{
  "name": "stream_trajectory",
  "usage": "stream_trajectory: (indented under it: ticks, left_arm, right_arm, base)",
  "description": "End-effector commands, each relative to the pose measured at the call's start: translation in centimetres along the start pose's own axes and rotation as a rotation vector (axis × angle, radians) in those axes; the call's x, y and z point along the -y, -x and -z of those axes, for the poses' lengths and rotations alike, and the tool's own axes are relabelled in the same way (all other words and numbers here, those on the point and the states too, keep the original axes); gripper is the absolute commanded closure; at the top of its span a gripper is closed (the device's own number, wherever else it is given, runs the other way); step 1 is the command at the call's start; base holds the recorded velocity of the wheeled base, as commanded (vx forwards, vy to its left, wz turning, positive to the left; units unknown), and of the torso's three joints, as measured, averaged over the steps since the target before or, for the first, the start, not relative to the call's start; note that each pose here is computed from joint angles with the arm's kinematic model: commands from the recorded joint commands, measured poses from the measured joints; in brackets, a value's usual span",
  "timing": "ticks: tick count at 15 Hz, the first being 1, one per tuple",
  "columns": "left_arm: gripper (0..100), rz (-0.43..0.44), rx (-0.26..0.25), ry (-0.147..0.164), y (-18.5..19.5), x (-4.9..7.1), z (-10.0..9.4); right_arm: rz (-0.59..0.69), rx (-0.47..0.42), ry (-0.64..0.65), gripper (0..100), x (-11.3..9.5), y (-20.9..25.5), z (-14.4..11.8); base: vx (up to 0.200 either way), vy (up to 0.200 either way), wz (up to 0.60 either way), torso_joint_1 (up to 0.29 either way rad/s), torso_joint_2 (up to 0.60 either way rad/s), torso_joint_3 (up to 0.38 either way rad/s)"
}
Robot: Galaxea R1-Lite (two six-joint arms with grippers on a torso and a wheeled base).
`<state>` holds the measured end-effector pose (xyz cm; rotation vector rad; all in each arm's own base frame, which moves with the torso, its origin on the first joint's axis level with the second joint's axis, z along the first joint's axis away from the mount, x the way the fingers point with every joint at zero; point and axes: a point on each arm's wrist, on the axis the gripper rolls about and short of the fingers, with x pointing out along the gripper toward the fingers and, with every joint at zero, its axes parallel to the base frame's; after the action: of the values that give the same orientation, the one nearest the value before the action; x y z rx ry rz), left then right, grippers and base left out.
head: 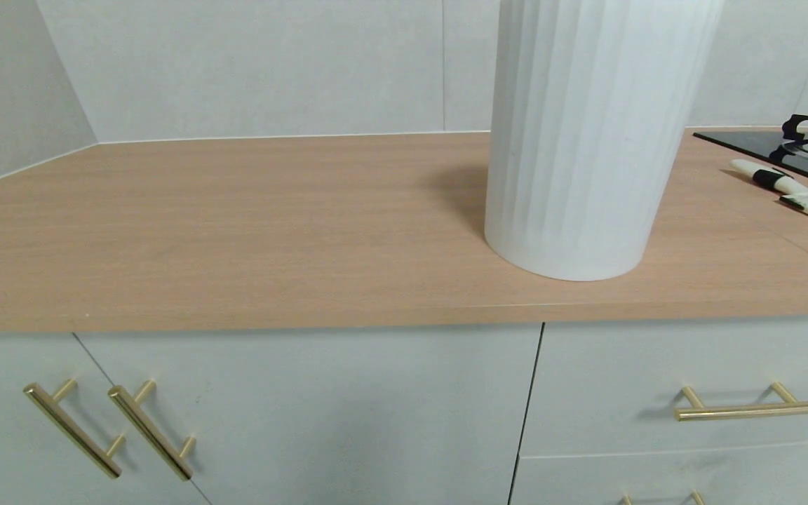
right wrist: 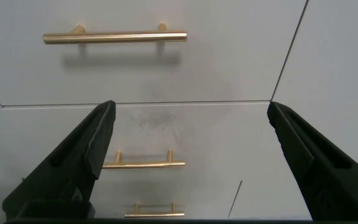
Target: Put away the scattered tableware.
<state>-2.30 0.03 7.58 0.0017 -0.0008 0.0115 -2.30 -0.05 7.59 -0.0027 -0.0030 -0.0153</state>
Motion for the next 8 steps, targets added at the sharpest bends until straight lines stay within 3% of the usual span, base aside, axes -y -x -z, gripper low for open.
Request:
stream_trajectory:
  ticks: [1, 8]
  left_arm:
    - [0, -0.001, 0.001, 0.0, 0.0, 0.0, -0.01]
    - [0, -0.001, 0.001, 0.0, 0.0, 0.0, -0.01]
  right_arm:
    - [0.0, -0.001, 0.0, 0, 0.0, -0.01, 0.0]
    - [0.0, -0.001, 0.002, 0, 0.0, -0.01, 0.0]
  base:
    - [0.0, -0.2, 0.0, -0.002, 0.01, 0.002]
    - [0.0, -0.2, 0.0, 0.002, 0.0, 0.004]
